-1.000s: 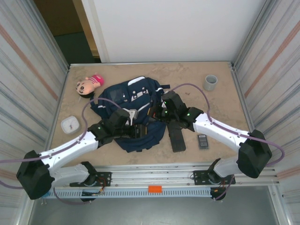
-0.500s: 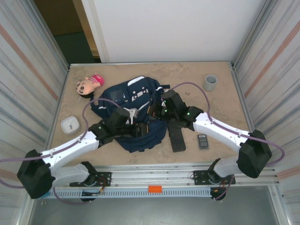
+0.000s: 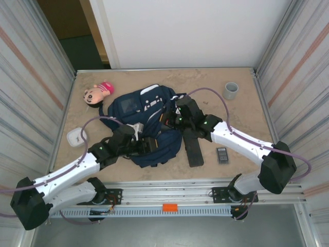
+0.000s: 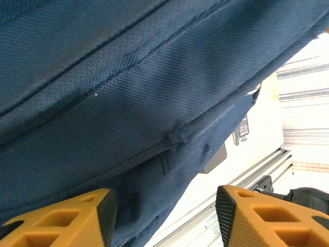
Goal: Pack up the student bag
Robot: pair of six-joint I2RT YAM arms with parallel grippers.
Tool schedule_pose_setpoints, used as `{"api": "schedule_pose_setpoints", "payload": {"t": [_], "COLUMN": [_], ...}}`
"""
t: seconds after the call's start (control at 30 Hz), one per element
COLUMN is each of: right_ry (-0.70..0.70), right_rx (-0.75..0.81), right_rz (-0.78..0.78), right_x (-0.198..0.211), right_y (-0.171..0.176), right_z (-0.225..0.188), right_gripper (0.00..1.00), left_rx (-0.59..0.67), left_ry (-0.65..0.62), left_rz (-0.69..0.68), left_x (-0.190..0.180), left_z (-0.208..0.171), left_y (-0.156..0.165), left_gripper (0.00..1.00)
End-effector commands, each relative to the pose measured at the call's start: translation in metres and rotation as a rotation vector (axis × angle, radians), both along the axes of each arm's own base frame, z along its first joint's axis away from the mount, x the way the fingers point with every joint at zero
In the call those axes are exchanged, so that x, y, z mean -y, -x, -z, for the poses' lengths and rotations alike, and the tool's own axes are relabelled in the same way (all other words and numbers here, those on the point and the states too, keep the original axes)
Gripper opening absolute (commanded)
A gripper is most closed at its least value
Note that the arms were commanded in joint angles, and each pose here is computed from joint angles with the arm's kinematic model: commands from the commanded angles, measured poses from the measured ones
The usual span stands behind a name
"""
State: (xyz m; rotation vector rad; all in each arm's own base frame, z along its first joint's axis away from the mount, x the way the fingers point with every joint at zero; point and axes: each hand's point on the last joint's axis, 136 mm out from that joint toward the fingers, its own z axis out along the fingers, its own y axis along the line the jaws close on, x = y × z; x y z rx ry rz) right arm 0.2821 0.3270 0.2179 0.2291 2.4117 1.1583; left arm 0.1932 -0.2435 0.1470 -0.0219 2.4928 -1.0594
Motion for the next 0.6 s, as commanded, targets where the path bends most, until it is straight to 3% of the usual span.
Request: {"api": "schedule_pose_setpoints", "payload": {"t": [0.0, 0.3, 0.57], "right_ry": [-0.13, -0.127, -0.119], "right_rx": [0.103, 0.1, 0.094], "right_rz": [-0.004, -0.024, -0.028], "right_x": [-0.016, -0.022, -0.022], "right_y": [-0.01, -0.007, -0.006], "right_z": [-0.055, -0.056, -0.053], "right_gripper": [0.0, 0.0, 0.0], "left_rx": [0.02, 0.187, 0.301], "left_ry": [0.023, 0.086, 0.08], "left_rz": [0.006, 0.043, 0.003], "left_x": [0.011, 0.039, 0.029], "left_z": [-0.005, -0.04, -0.059], "left_y": [-0.008, -0.039, -0.045], "left_gripper": [0.56, 0.5, 0.42]}}
